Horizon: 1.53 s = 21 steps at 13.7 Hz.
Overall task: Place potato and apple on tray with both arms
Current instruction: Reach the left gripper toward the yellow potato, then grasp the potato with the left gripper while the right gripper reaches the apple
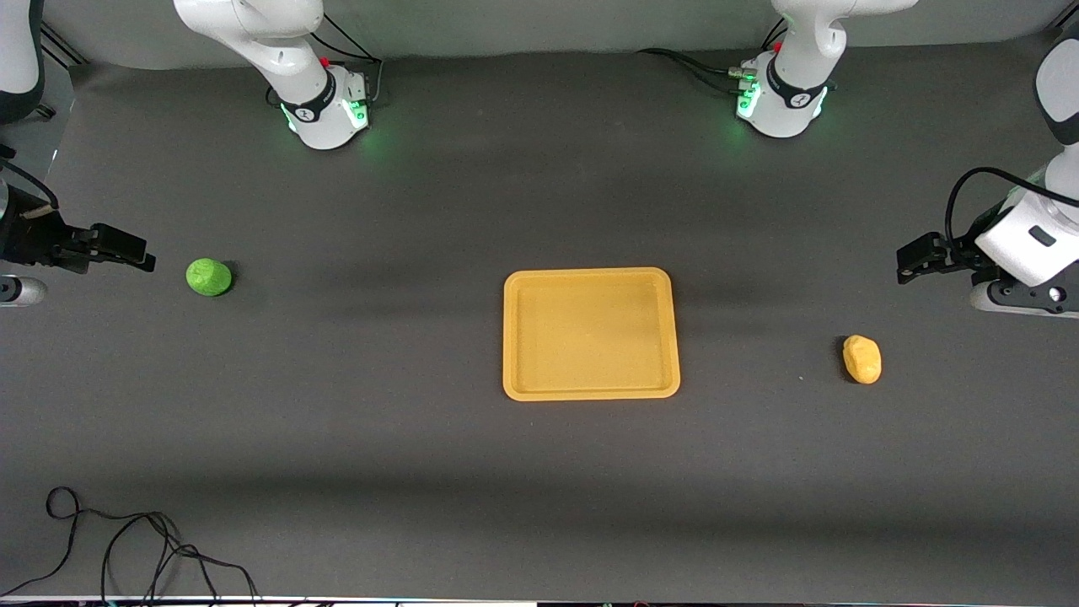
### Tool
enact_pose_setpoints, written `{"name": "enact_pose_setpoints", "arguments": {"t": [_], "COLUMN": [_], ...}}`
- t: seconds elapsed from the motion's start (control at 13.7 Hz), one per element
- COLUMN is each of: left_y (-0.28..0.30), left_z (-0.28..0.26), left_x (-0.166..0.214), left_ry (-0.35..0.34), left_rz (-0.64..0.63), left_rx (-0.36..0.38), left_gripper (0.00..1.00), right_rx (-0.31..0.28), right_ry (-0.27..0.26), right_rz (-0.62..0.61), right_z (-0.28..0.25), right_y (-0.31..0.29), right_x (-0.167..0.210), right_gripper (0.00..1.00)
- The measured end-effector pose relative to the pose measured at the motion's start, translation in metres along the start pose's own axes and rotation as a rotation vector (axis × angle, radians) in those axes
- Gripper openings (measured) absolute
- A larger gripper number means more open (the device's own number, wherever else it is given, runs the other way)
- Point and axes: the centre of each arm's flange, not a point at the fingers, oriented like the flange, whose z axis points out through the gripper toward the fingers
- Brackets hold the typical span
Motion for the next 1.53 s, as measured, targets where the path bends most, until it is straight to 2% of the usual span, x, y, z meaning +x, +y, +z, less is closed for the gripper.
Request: {"name": "enact_pose_setpoints", "arguments": {"t": [0.51, 0.66, 0.95, 1.09, 1.31, 1.53], "left_y": [-0.002, -0.016, -0.066, -0.089, -0.094, -0.093], "left_z": [0.017, 0.062, 0.187, 0.239, 0.308, 0.343], "left_x": [-0.002, 0.005, -0.001, -0.004, 0.010, 0.015], "left_ry": [-0.046, -0.023, -0.114, -0.122, -0.077, -0.083], "left_rz": [-0.006, -0.004, 0.031, 0.025, 0.013, 0.014], "left_rx": [0.006, 0.014, -0.006, -0.022, -0.026, -0.031], "left_gripper": [1.00, 1.00, 1.00, 1.00, 1.00, 0.99], "right_rx": [0.000, 0.000, -0.001, -0.009, -0.039, -0.011], "right_ry": [0.001, 0.001, 0.025, 0.035, 0.049, 0.031], "right_rz": [0.000, -0.001, -0.009, -0.015, -0.025, -0.001], "right_z": [0.000, 0.000, 0.004, 0.017, 0.041, 0.060], "right_y": [0.000, 0.000, -0.001, 0.007, 0.066, 0.140], "right_x": [0.000, 0.000, 0.004, 0.001, -0.023, -0.066], "right_gripper": [1.00, 1.00, 1.00, 1.00, 1.00, 1.00]}}
